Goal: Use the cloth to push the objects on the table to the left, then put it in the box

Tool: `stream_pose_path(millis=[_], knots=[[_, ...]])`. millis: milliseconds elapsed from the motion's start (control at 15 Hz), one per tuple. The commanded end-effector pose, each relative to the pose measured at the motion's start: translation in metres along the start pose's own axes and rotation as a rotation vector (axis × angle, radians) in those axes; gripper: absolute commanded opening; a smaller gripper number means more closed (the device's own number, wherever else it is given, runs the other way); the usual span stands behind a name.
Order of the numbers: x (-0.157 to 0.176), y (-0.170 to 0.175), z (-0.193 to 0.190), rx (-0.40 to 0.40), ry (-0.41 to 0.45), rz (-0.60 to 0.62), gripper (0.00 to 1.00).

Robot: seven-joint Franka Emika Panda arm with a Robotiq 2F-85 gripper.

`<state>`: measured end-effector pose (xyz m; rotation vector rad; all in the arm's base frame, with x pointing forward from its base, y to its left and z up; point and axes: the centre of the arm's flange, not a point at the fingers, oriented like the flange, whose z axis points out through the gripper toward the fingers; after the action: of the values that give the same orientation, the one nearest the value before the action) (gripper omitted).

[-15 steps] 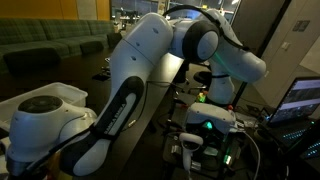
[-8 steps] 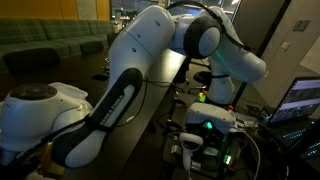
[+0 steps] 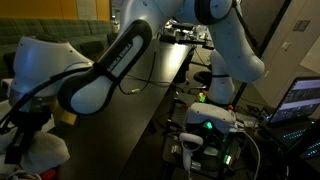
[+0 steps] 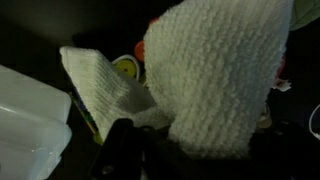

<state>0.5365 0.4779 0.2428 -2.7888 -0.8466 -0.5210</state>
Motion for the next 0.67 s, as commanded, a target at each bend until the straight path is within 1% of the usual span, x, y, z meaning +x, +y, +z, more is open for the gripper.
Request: stream_pose_path(millis=[0,400,600], knots=[[-0.018,0.036,-0.069,-0.006,-0.051,-0.017,0.0],[-0.01,0.095,-0.118,-0.053,-0.132,-0.027,0.0],[0.001,0.123,-0.13,-0.077,-0.176,-0.04,0.0]])
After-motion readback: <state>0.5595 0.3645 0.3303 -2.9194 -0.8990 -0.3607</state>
